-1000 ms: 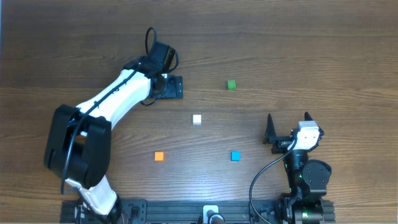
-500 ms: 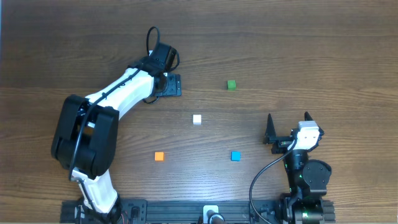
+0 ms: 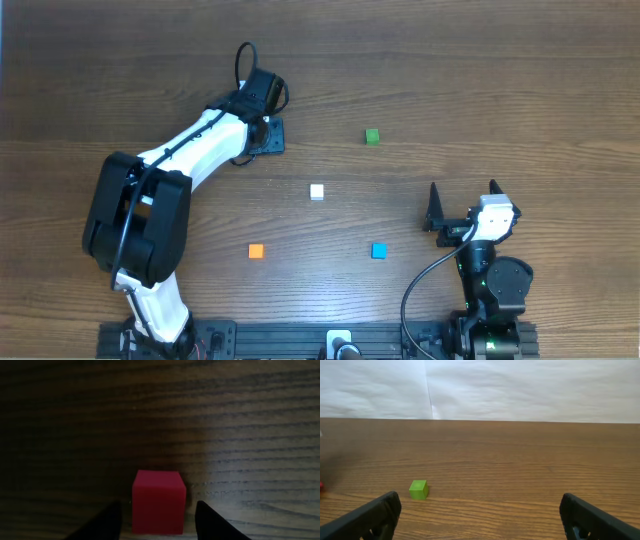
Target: Stack Cubes
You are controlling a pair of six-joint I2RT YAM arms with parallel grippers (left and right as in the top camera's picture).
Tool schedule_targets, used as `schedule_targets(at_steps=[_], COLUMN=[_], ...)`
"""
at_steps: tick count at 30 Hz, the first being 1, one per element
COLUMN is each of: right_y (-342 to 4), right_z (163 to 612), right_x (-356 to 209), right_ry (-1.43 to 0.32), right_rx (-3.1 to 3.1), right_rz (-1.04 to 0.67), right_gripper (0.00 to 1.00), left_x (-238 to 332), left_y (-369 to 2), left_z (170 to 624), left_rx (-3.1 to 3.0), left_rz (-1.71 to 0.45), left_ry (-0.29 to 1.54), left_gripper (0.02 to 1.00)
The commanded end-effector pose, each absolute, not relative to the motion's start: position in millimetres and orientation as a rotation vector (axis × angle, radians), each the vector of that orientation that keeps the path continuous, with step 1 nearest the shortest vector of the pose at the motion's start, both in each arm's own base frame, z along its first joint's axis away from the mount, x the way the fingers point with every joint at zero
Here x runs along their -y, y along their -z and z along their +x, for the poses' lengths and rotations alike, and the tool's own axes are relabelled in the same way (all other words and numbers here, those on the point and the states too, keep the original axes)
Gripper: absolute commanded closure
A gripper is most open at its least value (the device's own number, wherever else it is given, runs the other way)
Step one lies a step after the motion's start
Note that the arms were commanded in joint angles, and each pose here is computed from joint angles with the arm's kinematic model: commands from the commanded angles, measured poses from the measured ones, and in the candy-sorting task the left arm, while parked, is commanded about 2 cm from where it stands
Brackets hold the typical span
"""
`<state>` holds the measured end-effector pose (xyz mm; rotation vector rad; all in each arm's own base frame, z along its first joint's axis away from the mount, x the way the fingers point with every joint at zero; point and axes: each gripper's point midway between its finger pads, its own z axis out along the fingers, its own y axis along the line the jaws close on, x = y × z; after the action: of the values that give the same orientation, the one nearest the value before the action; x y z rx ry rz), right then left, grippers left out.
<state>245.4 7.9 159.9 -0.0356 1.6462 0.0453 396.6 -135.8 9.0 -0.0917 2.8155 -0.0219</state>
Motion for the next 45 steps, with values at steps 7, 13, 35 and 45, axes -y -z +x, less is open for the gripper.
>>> schedule_targets(at_steps=[7, 13, 35, 45], right_y=[-157.4, -157.4, -157.4, -157.4], right_z=[245.4, 245.4, 245.4, 245.4], right_x=[-10.3, -10.3, -10.3, -10.3], right_ry=[-0.054, -0.054, -0.054, -0.054], right_rx=[-1.648, -1.648, -1.648, -1.648], right_rz=[-0.046, -0.046, -0.046, -0.046], right_gripper=[0.007, 0.007, 0.009, 0.007], left_x=[134.0, 133.7, 237.5, 244.6], left_y=[-7.3, -3.5, -137.6, -94.6], left_z=[406.6, 406.0, 276.2, 263.6], left_rx=[-2.795, -2.801, -2.729, -2.839], left_rz=[-0.117, -0.122, -0.086, -0.079], left_ry=[0.016, 0.012, 0.192, 0.076], left_gripper=[0.603, 0.724, 0.978, 0.98])
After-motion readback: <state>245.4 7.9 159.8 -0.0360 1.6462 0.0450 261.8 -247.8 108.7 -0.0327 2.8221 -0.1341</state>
